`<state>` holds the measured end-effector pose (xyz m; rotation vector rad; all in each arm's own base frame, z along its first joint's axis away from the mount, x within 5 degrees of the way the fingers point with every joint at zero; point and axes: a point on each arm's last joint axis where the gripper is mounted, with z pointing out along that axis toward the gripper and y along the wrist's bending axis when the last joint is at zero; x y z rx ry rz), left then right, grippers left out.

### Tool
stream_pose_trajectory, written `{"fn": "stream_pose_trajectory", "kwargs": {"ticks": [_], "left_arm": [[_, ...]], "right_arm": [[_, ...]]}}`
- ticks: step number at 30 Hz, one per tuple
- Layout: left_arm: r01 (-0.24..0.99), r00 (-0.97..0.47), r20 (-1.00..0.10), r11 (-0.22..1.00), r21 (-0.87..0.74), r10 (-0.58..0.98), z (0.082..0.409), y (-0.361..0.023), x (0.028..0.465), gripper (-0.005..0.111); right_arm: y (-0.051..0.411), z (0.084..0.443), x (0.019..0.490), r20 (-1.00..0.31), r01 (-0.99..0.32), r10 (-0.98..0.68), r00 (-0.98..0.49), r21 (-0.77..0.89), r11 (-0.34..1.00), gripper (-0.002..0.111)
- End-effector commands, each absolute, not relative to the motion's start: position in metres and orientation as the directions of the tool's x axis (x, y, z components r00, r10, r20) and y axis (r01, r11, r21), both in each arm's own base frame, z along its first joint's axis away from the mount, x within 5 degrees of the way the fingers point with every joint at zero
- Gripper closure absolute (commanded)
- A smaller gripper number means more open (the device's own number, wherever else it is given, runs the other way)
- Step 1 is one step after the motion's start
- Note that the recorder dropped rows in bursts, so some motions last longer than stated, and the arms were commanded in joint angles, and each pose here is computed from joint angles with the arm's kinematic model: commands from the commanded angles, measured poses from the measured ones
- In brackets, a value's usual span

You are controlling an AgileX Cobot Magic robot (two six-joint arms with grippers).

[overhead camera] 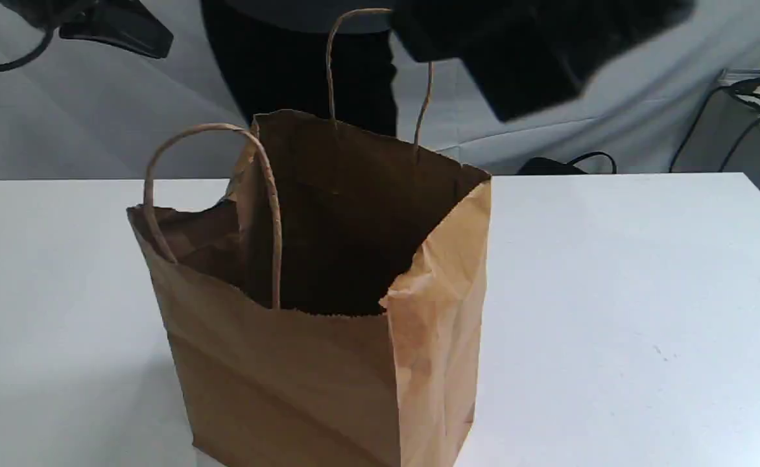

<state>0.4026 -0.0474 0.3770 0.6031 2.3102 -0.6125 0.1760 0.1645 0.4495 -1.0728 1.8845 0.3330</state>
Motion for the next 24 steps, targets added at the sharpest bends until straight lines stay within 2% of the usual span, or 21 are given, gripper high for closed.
{"fn": "stream_pose_trajectory", "kwargs": {"ticks": [1,6,12,19,24], "left_arm": [[0.532,-0.593,-0.782,0.823,-0.200,0.194,0.400,-0.045,0.369,0.107],[0.480,-0.495,-0.857,0.868,-0.129,0.146,0.409,-0.040,0.302,0.107],[0.405,-0.419,-0.901,0.911,-0.076,0.111,0.389,-0.034,0.224,0.107],[0.302,-0.273,-0.960,0.953,-0.023,0.063,0.352,-0.026,0.138,0.107],[0.241,-0.135,-0.990,0.971,0.010,0.044,0.338,-0.021,0.100,0.107]], "right_arm": [[0.139,0.434,0.168,-0.866,-0.654,-0.447,-0.223,-0.207,0.727,0.108],[0.109,0.417,0.144,-0.951,-0.560,-0.268,-0.155,-0.139,0.817,0.108],[0.087,0.394,0.118,-0.984,-0.551,-0.136,-0.113,-0.052,0.833,0.108],[0.074,0.368,0.104,-0.980,-0.546,-0.137,-0.143,-0.038,0.837,0.108],[0.073,0.361,0.103,-0.976,-0.545,-0.150,-0.161,-0.039,0.838,0.108]]}}
